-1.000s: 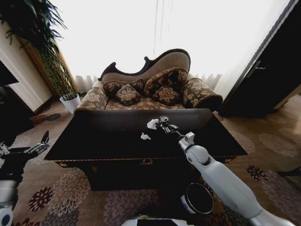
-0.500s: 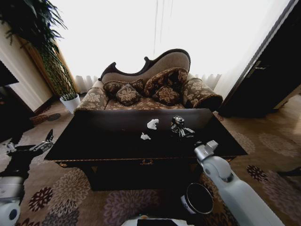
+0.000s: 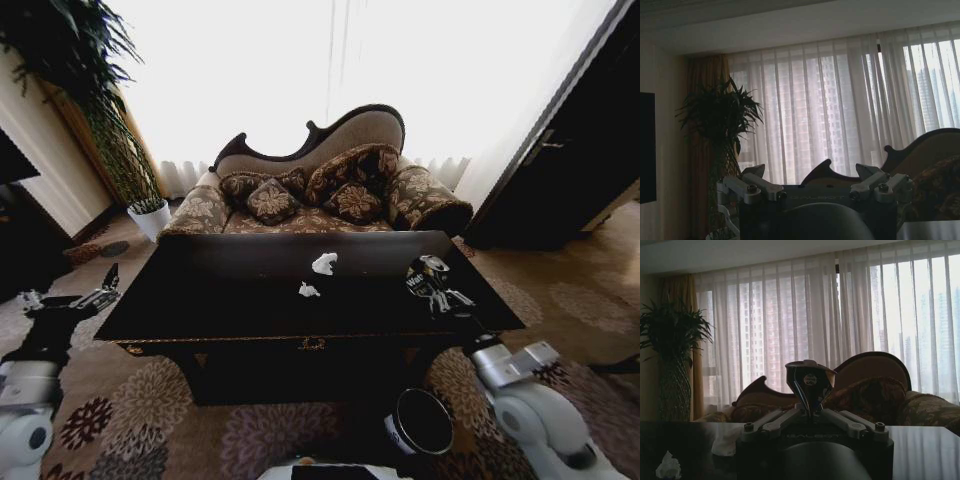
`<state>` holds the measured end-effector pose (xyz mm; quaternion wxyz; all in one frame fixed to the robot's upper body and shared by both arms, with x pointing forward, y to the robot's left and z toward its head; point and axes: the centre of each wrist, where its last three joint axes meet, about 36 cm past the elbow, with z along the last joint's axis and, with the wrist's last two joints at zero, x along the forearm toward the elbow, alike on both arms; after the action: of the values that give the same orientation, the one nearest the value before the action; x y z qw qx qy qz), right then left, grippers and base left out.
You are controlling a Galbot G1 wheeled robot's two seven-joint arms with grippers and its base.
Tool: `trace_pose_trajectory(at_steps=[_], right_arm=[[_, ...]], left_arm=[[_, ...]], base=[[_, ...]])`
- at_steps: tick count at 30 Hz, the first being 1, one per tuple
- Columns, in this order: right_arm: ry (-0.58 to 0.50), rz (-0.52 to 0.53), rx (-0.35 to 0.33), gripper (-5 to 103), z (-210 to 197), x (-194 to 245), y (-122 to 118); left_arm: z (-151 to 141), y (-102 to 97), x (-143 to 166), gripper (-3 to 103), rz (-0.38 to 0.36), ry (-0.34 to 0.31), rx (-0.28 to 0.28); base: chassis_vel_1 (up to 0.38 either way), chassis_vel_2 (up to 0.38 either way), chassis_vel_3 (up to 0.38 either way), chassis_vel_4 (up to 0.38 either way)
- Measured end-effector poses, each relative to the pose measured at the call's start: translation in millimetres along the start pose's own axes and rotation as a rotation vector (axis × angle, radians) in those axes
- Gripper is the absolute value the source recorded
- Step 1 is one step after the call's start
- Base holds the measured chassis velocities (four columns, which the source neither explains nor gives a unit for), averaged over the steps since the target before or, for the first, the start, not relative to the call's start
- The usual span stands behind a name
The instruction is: Move to the front of the table and place the trash on the table into the trash bin.
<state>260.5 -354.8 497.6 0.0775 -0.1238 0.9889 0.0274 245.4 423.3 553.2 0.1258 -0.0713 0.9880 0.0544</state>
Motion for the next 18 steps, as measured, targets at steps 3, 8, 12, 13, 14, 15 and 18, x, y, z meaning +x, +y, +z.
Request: trace_pose_trajectory(at_steps=[3,8,12,13,14,15,18], right_arm=[[-0.006,0.008,0.007,0,2,8,-1],[-0.002,0.024,0.006,0,4,20,0],[0.012,0.023,0.040,0,0,29,-6],[0.017,0.021,0.058,0,-3,32,-9],[0.021,0.021,0.074,0,-6,35,-13],[0.025,0.023,0.085,0,-8,38,-15],[0.030,0.028,0.102,0,-11,43,-17]], left_arm=[[1,1.6,-1,100,-0.002,-0.001,0.000],[4,3.4,-4,100,-0.005,-0.003,0.006],[8,5.3,-6,100,-0.010,-0.004,0.014],[11,6.7,-7,100,-0.014,-0.004,0.018],[14,8.1,-9,100,-0.017,-0.003,0.024],[17,9.1,-10,100,-0.020,-0.001,0.027],[22,10.5,-12,100,-0.025,0.001,0.034]], base=[[0.000,0.000,0.000,0.000],[0.000,0.000,0.000,0.000],[0.000,0.000,0.000,0.000],[0.000,0.000,0.000,0.000],[0.000,0.000,0.000,0.000],[0.000,0.000,0.000,0.000],[0.000,0.000,0.000,0.000]])
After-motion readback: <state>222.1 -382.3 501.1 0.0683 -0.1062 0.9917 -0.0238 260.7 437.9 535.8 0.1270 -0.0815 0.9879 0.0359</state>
